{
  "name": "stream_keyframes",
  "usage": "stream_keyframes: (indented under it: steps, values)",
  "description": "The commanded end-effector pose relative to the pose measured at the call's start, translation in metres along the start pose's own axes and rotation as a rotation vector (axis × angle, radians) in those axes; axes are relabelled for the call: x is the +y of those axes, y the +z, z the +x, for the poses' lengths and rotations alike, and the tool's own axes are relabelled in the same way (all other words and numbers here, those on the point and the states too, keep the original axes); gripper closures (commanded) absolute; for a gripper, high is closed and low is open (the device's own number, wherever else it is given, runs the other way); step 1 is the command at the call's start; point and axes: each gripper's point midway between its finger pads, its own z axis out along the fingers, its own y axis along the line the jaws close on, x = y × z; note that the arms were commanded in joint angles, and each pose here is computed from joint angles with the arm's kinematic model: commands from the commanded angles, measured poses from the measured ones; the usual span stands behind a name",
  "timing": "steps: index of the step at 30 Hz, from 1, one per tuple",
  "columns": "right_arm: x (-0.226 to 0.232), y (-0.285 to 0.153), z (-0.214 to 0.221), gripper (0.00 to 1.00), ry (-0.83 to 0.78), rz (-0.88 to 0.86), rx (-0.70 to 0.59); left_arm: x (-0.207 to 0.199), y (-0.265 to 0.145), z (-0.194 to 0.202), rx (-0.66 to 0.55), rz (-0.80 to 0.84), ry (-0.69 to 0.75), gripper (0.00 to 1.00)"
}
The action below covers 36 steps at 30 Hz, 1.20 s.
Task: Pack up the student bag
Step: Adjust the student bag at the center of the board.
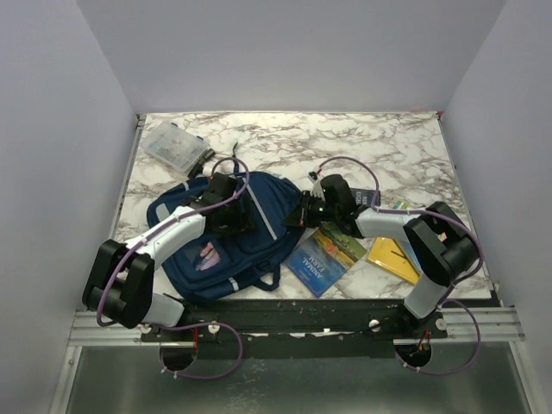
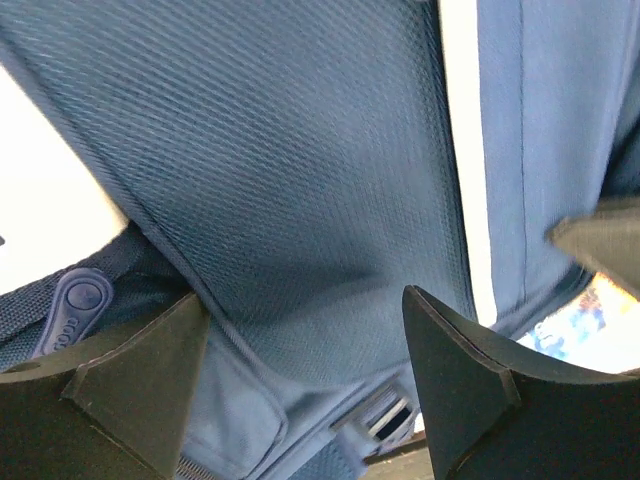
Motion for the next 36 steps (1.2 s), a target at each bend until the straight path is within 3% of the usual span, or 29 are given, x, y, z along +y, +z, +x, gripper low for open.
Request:
stream_keyframes:
  steps: [1,7,14,20,22,23,29,36]
  values:
    - [0.06,-0.03,0.03,0.99,0.117,-0.252,0.064,0.021,-0.004,-0.032,-0.117,-0.141,0.115,0.2]
    - [0.118,-0.045,0.07,1.0,0.163,-0.434,0.138,0.011,-0.042,-0.041,-0.17,-0.106,0.168,0.18]
    - [0.134,-0.027,0.107,0.97,0.122,-0.441,0.198,-0.013,-0.087,-0.023,-0.221,0.088,0.157,0.18]
    - [0.136,-0.03,0.107,0.7,0.087,-0.447,0.211,-0.038,-0.09,-0.016,-0.173,0.192,0.199,0.18]
    - [0.119,-0.034,0.093,0.52,0.088,-0.349,0.147,-0.048,-0.089,-0.015,-0.166,0.193,0.218,0.17]
    - [0.111,-0.038,0.088,0.46,0.077,-0.306,0.129,-0.053,-0.088,-0.016,-0.171,0.185,0.227,0.17]
    - [0.057,-0.066,0.058,0.41,-0.012,-0.035,0.015,-0.06,-0.061,-0.025,-0.146,-0.029,0.301,0.26]
    - [0.022,-0.096,0.045,0.4,0.043,0.035,-0.074,-0.063,-0.018,-0.021,-0.112,-0.283,0.409,0.27]
